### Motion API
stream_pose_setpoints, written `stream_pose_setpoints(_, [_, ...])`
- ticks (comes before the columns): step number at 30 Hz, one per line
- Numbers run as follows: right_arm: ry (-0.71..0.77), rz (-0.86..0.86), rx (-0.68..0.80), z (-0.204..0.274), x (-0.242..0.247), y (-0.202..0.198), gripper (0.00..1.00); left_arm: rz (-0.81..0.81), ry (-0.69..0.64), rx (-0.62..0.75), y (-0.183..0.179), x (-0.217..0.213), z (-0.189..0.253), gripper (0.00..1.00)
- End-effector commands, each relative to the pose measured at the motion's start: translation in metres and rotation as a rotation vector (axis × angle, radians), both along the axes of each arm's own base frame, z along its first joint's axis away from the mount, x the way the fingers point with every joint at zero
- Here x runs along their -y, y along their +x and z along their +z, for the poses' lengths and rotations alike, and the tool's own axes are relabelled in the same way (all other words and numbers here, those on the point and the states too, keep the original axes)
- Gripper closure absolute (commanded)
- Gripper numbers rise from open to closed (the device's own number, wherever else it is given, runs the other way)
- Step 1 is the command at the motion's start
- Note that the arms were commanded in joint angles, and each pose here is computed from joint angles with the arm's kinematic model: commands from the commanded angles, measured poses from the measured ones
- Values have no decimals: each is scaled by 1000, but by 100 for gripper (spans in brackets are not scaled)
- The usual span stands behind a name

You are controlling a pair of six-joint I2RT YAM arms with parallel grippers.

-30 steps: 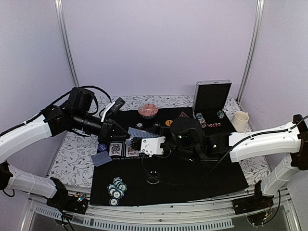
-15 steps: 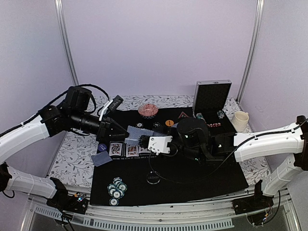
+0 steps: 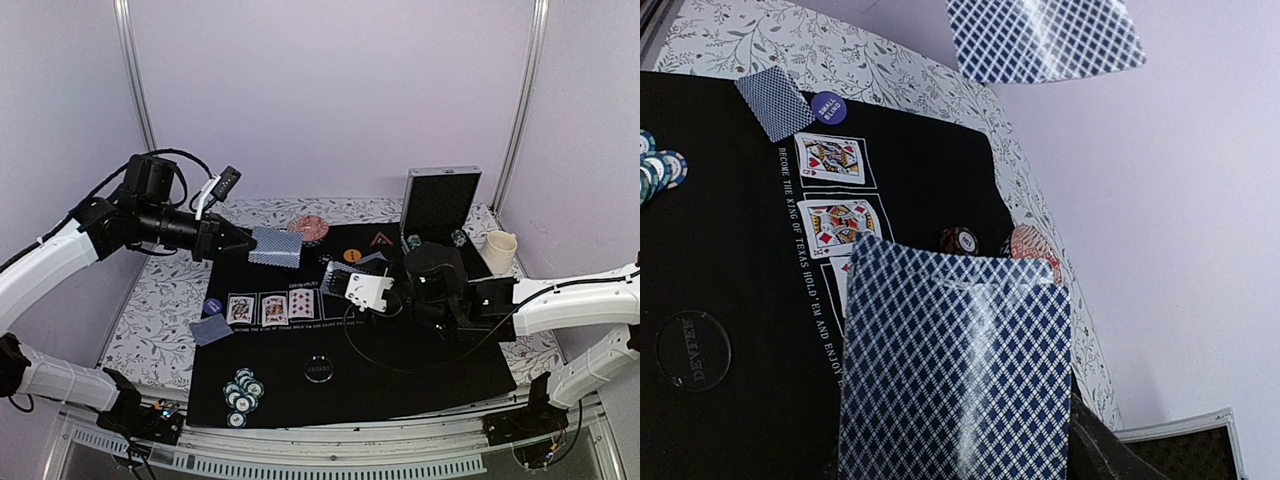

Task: Distribute texas hold em gaming equipment
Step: Pick up the poker card from the face-down deck piles, then distribute the poker card in the community card area.

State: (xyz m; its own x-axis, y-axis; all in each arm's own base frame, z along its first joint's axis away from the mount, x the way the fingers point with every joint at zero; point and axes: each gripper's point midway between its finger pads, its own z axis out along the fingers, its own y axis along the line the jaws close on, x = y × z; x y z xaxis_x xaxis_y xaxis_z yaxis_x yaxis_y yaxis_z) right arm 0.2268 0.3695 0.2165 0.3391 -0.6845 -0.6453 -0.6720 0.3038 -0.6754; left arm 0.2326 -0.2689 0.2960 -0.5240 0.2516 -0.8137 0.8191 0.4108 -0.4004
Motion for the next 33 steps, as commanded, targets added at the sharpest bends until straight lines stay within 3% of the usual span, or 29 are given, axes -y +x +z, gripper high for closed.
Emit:
stream_pose_setpoints(1, [84,-40,3,18,18,2,42,90,110,-7,33,-11,-20,100])
stream_pose_setpoints(11, [65,-47,9,22,39,-5,42,-46,383,-164,87,21,-113,100])
stream_pose_setpoints(17, [64,-24,9,26,41,-10,42,-192,607,-277,86,41,-203,100])
stream_pose_setpoints(23, [59,-20,9,26,44,-12,41,-370,665,-239,80,83,-236,100])
stream_pose_setpoints(27, [61,-23,-6,26,43,-12,41,-408,714,-193,89,108,-246,100])
stream_pose_setpoints(33, [75,-25,-7,28,43,-12,41,-412,849,-92,98,113,-273,100])
